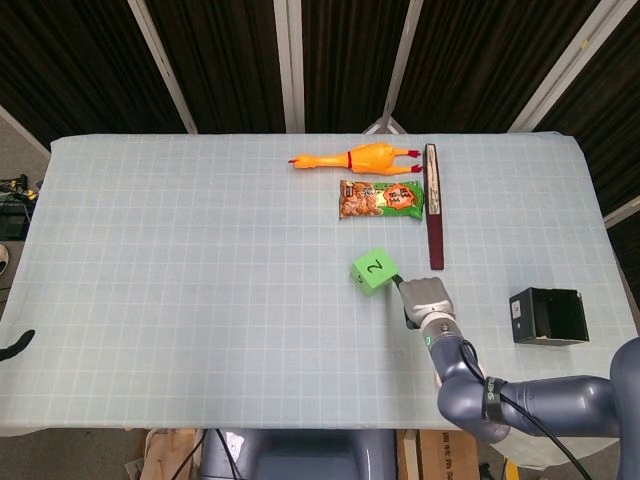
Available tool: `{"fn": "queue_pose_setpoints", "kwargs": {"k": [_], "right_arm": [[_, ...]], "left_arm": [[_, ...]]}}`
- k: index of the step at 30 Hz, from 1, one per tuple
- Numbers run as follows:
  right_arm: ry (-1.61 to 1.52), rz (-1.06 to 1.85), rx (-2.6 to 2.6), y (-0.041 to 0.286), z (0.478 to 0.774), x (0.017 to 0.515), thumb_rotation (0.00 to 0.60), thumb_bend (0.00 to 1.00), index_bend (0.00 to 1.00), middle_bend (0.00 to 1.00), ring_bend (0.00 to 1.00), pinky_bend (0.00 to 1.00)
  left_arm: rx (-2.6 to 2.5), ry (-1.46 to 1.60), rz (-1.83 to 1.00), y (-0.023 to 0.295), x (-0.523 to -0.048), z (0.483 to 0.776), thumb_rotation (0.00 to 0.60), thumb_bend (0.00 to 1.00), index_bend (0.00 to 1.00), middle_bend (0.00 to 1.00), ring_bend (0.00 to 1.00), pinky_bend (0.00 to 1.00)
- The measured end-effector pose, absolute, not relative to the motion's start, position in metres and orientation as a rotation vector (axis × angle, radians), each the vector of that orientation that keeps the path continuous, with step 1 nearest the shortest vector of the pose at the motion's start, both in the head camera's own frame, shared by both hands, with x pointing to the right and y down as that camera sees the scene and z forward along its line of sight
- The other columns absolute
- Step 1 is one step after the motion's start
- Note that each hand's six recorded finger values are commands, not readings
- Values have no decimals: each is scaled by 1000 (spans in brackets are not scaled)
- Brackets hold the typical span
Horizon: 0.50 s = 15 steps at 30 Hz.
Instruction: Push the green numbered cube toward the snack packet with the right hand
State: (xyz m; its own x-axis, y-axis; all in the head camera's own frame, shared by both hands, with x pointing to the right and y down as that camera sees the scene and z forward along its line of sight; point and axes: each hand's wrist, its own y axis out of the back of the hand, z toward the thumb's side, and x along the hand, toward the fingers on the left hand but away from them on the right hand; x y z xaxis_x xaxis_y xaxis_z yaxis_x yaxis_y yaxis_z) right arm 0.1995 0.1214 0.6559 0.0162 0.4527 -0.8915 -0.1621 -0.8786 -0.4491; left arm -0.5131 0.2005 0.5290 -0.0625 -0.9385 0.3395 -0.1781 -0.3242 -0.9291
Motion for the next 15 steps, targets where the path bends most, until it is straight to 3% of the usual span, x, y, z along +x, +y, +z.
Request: {"fn": "queue_pose_setpoints", "kwargs": {"k": [15], "right_arm": [[-333, 1857, -1943, 105, 655, 185, 600, 792, 117, 832, 808, 795]], "left_arm": [[-1541, 1228, -1449, 200, -514, 529, 600, 268, 0, 0, 0, 138]]}}
